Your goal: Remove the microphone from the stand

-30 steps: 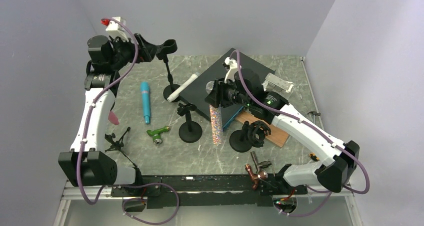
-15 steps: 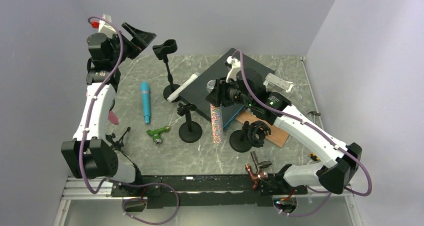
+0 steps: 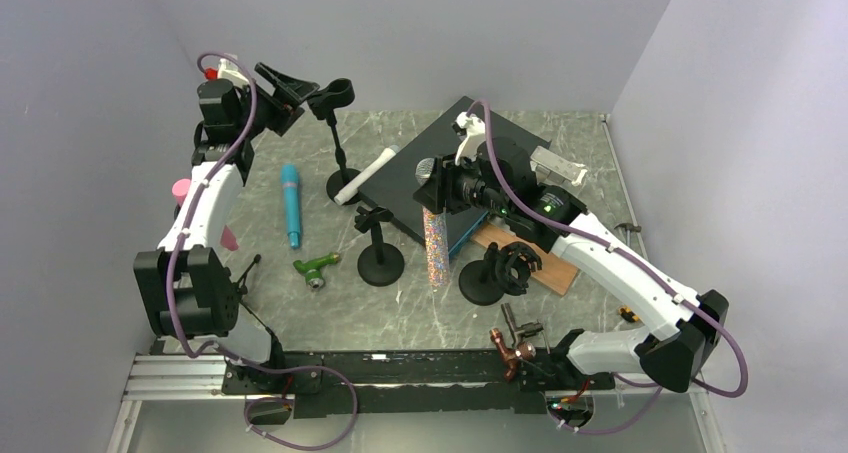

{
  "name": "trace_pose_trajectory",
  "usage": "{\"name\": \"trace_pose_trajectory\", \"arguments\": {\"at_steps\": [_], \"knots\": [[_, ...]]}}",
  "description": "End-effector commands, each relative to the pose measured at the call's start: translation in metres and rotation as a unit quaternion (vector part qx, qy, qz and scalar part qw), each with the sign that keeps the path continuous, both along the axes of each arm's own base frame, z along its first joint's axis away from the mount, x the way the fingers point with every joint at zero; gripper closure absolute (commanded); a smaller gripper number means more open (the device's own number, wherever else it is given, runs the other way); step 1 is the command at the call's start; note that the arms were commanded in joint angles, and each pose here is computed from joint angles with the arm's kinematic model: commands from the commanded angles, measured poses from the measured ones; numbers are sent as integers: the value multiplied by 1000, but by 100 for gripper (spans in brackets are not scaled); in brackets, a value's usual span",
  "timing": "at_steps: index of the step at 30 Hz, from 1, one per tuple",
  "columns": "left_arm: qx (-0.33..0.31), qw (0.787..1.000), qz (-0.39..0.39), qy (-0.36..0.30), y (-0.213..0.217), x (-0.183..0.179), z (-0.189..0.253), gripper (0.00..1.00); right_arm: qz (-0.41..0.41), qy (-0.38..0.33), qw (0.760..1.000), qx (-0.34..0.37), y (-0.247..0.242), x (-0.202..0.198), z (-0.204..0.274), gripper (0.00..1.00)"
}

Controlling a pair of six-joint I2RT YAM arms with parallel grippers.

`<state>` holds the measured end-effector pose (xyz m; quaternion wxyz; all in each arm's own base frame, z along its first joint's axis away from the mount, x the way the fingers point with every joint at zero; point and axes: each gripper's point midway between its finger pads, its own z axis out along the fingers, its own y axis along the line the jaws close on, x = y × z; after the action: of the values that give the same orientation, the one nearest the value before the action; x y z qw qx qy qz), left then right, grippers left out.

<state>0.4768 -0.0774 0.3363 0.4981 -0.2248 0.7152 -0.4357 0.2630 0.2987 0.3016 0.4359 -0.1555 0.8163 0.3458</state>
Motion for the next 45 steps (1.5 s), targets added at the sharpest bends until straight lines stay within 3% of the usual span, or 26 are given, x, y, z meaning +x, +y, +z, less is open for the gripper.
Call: {"name": "trace_pose_trajectory", "arguments": {"at_steps": [1,6,15,23,26,30,33,39,45], "knots": [[5,1000,-20,-20,-9,1,-1,11,1,-45,999,27,3,6,33,100],[24,999,-26,-7,-14,2,-33,16,9,-38,999,25,8,7,26,100],[139,988,-38,50,-12,-9,-118,35,7,-12,1000,4,4,5,-8,100],[208,972,-43,99,1,-23,-179,35,25,4,999,-30,7,5,-45,100],[214,971,-53,97,0,-22,-186,29,39,10,997,-62,7,6,-66,100],[218,967,-54,117,1,-18,-178,16,64,19,993,-97,10,5,-88,100],[220,970,-46,86,0,-10,-139,11,81,34,988,-130,9,3,-109,100],[264,964,-22,22,-7,0,-47,6,82,84,967,-224,0,-1,-169,100],[237,970,-32,-35,-29,-18,26,5,115,113,956,-246,10,-23,-196,100]]}}
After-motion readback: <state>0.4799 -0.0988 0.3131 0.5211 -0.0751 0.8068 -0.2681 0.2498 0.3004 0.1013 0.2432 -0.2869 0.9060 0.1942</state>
